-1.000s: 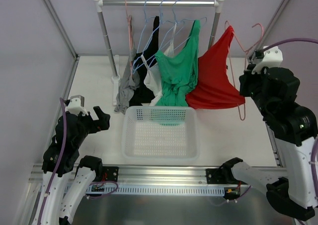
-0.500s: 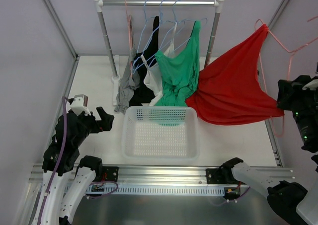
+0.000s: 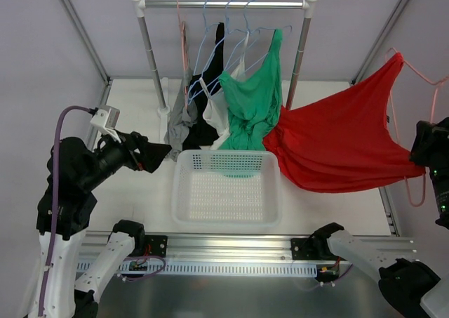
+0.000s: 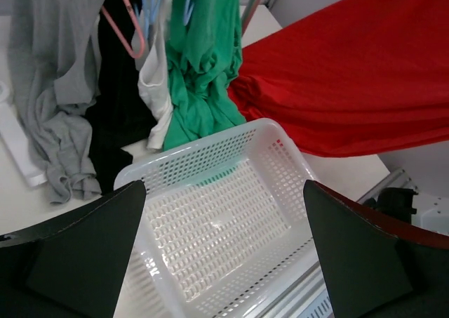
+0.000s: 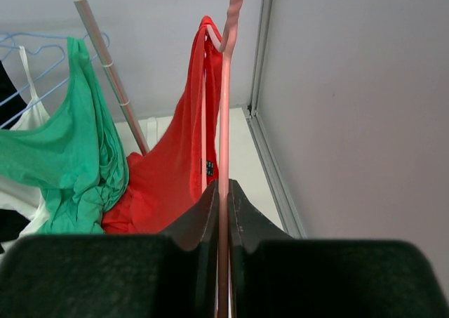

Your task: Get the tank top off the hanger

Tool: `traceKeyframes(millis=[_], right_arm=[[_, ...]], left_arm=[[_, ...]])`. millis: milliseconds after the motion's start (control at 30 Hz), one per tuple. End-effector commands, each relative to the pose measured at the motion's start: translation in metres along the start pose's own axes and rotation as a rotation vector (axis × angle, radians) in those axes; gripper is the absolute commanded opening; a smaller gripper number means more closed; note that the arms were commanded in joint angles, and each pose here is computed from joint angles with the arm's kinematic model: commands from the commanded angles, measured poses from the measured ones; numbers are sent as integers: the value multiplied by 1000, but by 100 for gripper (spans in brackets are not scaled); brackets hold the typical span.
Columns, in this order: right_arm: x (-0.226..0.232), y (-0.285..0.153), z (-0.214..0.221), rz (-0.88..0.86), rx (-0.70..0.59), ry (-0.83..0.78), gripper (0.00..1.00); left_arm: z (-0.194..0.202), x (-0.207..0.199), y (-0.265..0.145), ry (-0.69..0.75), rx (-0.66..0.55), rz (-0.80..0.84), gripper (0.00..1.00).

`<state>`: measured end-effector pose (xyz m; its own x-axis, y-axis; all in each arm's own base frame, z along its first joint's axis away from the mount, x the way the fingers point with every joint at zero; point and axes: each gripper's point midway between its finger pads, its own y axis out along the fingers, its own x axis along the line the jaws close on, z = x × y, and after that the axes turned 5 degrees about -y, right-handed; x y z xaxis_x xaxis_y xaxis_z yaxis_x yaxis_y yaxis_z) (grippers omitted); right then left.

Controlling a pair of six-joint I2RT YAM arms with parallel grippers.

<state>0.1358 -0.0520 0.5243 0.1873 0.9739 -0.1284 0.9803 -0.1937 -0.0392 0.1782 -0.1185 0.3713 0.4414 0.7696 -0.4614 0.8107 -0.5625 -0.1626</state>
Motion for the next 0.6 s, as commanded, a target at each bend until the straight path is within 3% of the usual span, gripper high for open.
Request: traceKeyframes(millis=[0,333,433,567], right_arm=[[-34,-22,-40,82,-184,106,0],[-66,-22,-55,129,-230,105,0],[-41,-17,-51,-17,-237,61,0],[14,-5,-9,-206,-103,-35,0]], left_arm=[[-4,-28,9,-8,60,157,99],[-40,-66,28,-7,72,307,99],[-43,-82,45,17,98,341,99],[-28,-117,73,96,148,370,99]])
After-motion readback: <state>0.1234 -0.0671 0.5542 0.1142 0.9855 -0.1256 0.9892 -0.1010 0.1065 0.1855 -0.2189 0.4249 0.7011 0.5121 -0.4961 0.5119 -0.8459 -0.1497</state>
